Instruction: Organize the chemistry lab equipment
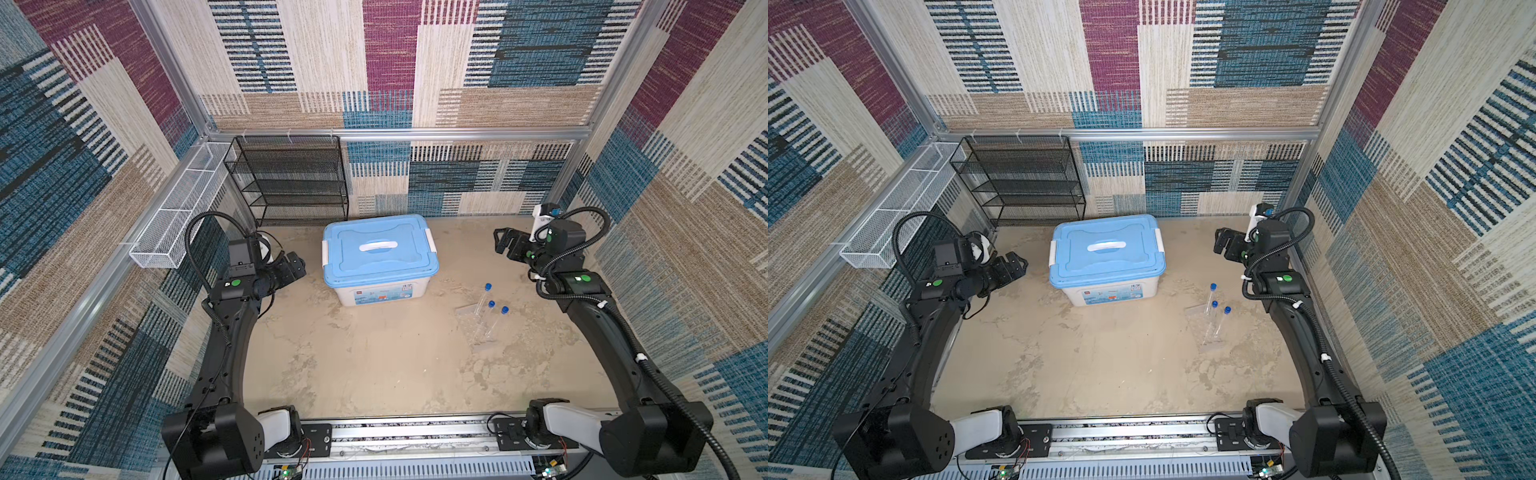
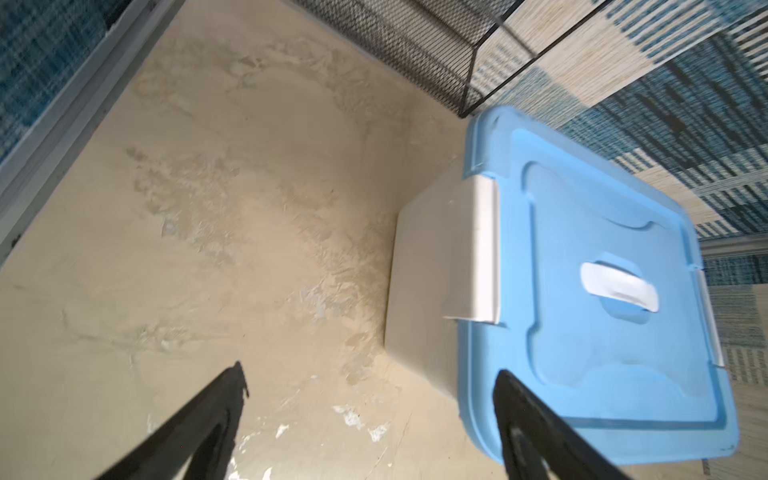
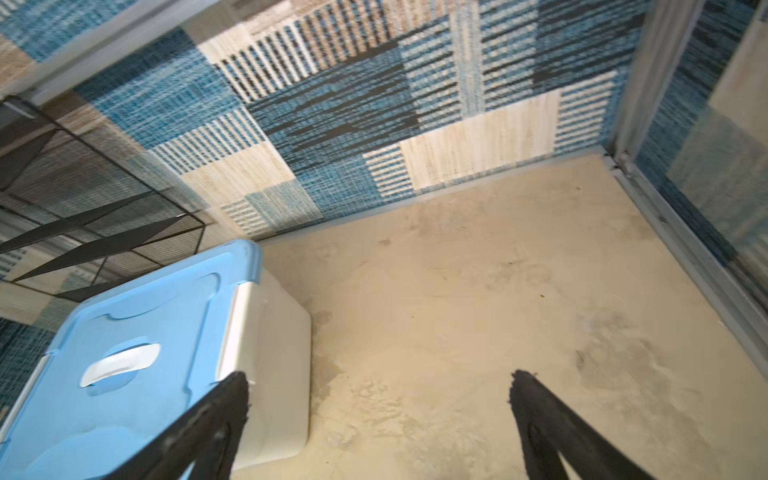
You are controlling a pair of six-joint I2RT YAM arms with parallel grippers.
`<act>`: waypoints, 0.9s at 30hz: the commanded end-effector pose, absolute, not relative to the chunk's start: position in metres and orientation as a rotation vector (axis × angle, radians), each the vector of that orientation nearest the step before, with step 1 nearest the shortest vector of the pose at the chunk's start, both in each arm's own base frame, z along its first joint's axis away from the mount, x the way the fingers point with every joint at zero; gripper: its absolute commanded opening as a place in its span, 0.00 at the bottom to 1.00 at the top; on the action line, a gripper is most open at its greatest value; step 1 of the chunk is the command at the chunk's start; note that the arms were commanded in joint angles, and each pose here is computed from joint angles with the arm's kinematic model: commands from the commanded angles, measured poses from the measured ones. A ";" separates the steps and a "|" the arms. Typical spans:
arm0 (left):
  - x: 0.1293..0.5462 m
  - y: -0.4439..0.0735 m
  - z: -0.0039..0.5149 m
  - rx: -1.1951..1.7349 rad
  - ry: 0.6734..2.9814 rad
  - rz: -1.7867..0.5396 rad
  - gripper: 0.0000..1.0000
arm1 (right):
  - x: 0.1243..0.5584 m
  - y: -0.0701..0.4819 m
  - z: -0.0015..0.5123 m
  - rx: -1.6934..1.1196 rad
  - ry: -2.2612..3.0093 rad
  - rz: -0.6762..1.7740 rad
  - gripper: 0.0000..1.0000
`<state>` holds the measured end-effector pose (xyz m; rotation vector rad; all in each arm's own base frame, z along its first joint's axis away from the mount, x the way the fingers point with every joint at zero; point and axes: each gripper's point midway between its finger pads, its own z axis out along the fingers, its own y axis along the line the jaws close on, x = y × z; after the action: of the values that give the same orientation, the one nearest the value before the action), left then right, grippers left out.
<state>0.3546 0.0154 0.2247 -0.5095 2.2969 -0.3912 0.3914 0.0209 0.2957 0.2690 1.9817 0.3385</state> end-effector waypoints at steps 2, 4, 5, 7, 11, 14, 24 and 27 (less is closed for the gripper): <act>0.350 0.021 0.211 -0.570 2.271 -0.391 0.91 | 0.382 0.003 0.288 0.331 1.944 0.333 0.99; 0.348 0.025 0.199 -0.586 2.281 -0.363 0.91 | 0.378 -0.008 0.280 0.364 1.939 0.307 0.99; 0.347 0.029 0.194 -0.590 2.281 -0.329 0.92 | 0.377 -0.015 0.277 0.378 1.931 0.282 0.99; 0.341 0.046 0.186 -0.639 2.274 -0.205 0.97 | 0.376 -0.026 0.265 0.378 1.923 0.215 0.99; 0.342 0.071 0.182 -0.709 2.206 -0.048 1.00 | 0.380 -0.058 0.227 0.469 1.952 0.132 0.99; 0.347 0.076 0.177 -0.704 2.168 -0.009 1.00 | 0.383 -0.072 0.206 0.512 1.958 0.113 0.99; 0.368 0.063 0.155 -0.407 2.051 0.279 1.00 | 0.395 -0.062 0.152 0.354 1.953 0.118 0.99; 0.378 0.050 0.147 -0.291 2.042 0.263 0.98 | 0.395 -0.065 0.143 0.328 1.930 0.079 0.99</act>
<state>0.3588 0.0516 0.1273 -0.4073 2.1544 0.2168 0.3814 -0.0610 0.1188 0.4018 2.0625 0.1238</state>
